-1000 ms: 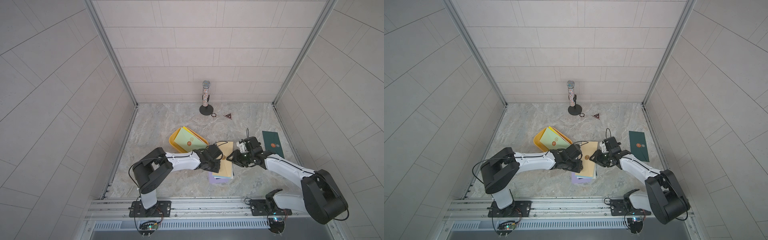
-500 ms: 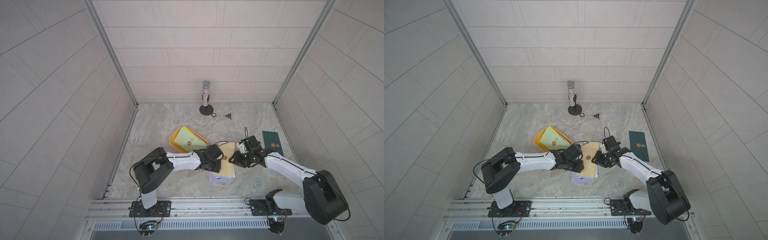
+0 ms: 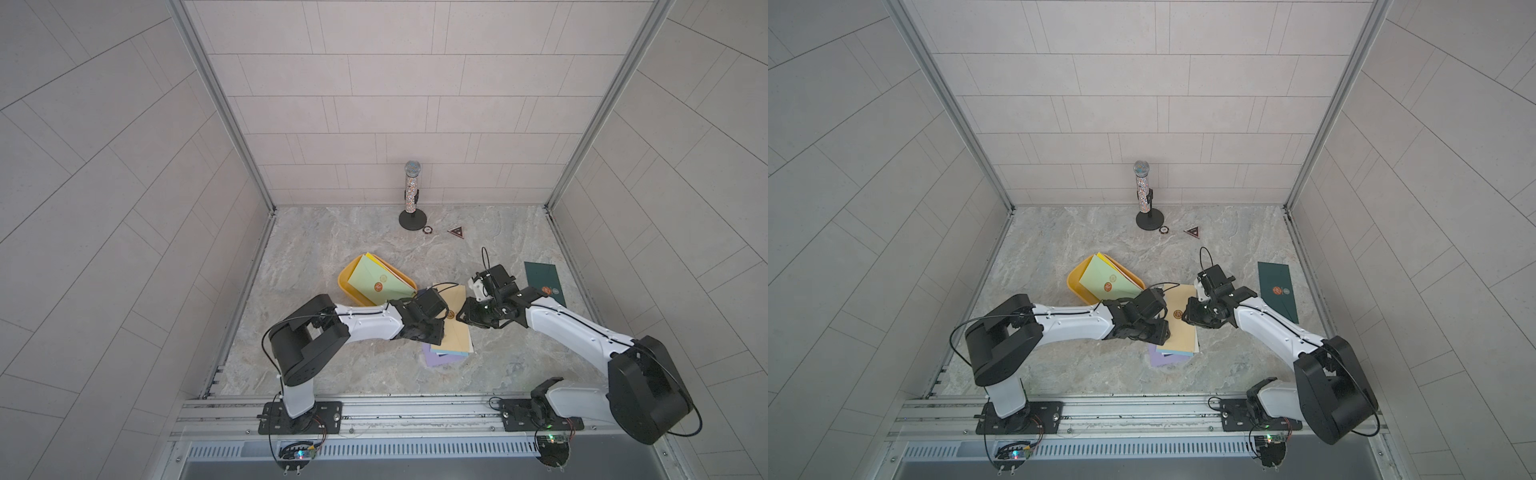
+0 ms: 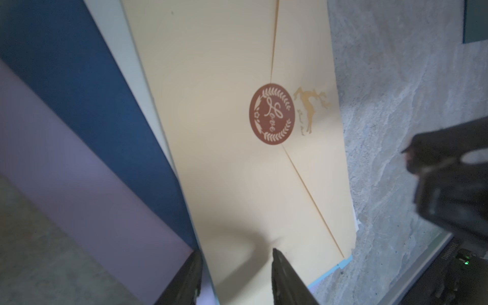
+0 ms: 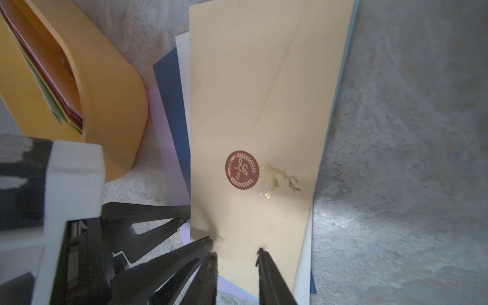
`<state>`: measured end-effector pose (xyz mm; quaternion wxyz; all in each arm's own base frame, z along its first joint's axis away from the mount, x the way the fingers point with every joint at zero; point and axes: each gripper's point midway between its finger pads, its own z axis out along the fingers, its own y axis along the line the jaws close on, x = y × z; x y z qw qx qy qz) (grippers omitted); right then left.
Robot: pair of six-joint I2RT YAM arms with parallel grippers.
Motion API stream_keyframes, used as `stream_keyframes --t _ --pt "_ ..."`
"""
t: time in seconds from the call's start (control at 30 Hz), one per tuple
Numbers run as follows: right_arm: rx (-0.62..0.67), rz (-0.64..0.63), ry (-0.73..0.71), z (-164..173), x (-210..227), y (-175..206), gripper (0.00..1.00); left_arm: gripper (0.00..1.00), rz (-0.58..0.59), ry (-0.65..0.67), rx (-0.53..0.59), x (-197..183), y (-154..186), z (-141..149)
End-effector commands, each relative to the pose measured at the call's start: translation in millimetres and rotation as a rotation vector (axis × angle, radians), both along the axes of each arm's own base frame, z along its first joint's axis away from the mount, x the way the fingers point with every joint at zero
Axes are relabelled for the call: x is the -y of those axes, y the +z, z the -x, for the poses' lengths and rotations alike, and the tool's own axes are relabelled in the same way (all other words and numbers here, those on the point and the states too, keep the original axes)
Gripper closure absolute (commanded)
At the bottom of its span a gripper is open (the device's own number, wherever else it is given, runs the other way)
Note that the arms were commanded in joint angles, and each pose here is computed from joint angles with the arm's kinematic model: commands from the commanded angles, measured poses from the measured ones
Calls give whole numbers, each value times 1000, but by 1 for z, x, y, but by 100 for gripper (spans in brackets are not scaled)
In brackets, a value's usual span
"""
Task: Put the sealed envelopes into the storage box
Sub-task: Pick up the envelope from the center of the board.
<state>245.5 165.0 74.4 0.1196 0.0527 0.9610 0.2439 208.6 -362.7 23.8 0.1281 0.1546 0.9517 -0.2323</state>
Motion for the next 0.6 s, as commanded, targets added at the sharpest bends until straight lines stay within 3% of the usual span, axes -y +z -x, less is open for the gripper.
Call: stream_keyframes --t 0.0,0.23,0.57 --pt "1 96 -8 0 15 -7 65 51 -65 3 -34 -10 -19 7" --pt "-18 172 -38 -16 33 -29 51 50 -62 3 -22 -9 -15 5" --pt "-93 59 -16 -22 9 -50 54 50 -59 8 -30 -8 -18 5"
